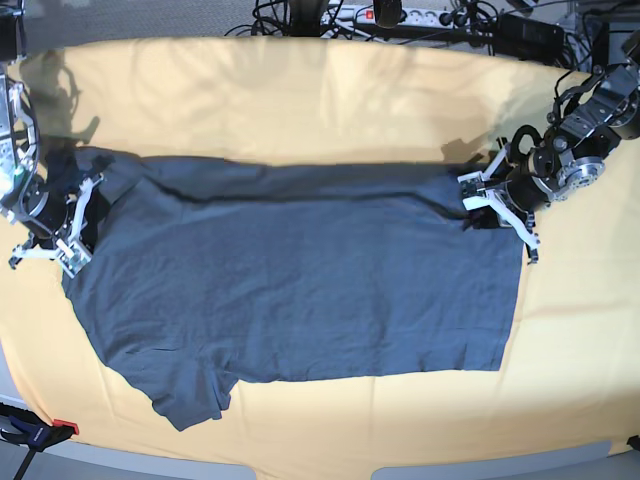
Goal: Fold the T-shirt properly
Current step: 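Pull the held edge across the shirt, folding it lengthwise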
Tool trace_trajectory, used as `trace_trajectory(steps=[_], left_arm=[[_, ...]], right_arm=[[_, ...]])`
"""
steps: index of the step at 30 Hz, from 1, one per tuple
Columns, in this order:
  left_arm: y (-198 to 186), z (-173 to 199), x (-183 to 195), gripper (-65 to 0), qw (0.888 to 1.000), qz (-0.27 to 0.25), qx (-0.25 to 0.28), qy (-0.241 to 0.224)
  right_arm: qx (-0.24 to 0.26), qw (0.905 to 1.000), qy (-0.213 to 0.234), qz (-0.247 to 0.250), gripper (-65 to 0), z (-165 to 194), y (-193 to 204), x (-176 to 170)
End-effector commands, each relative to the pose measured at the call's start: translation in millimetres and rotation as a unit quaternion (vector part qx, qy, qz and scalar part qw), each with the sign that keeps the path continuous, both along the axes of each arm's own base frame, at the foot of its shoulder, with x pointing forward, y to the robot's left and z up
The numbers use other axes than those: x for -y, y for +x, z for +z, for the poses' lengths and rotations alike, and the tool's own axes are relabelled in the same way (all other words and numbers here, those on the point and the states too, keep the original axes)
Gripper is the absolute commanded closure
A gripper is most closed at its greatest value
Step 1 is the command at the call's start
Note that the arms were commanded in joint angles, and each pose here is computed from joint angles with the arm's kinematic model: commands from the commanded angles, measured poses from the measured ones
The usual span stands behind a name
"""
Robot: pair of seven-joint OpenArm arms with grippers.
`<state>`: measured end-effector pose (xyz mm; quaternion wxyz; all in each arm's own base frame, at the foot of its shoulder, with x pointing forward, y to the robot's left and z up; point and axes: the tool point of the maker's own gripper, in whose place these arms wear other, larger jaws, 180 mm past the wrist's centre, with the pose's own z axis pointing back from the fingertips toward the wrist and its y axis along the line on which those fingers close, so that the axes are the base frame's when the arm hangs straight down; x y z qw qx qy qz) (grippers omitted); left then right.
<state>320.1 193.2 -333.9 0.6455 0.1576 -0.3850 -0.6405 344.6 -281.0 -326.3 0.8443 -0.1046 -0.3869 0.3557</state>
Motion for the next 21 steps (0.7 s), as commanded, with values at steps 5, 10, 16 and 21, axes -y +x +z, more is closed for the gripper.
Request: trace_trajectory(steps=[5, 10, 16, 21], left_arm=[[19, 16, -2, 0.0, 0.999, 0.014, 0.051, 0.005], [37, 37, -2, 0.0, 0.992, 0.050, 0.117, -0.017], [52, 54, 2, 0.0, 0.993, 0.024, 0.118, -0.004], [61, 68, 11, 0.0, 0.994, 0.012, 0.105, -0.030]], right_arm=[[0.018, 0.9997, -0.001, 0.013, 0.0, 15, 23, -3], [0.011, 0.9995, -0.019, 0.023, 0.0, 5, 30, -11], [0.031, 0.9984, -0.044, 0.018, 0.0, 14, 39, -6], [0.062, 0.9965, -0.046, -0.033, 0.0, 24, 48, 8]])
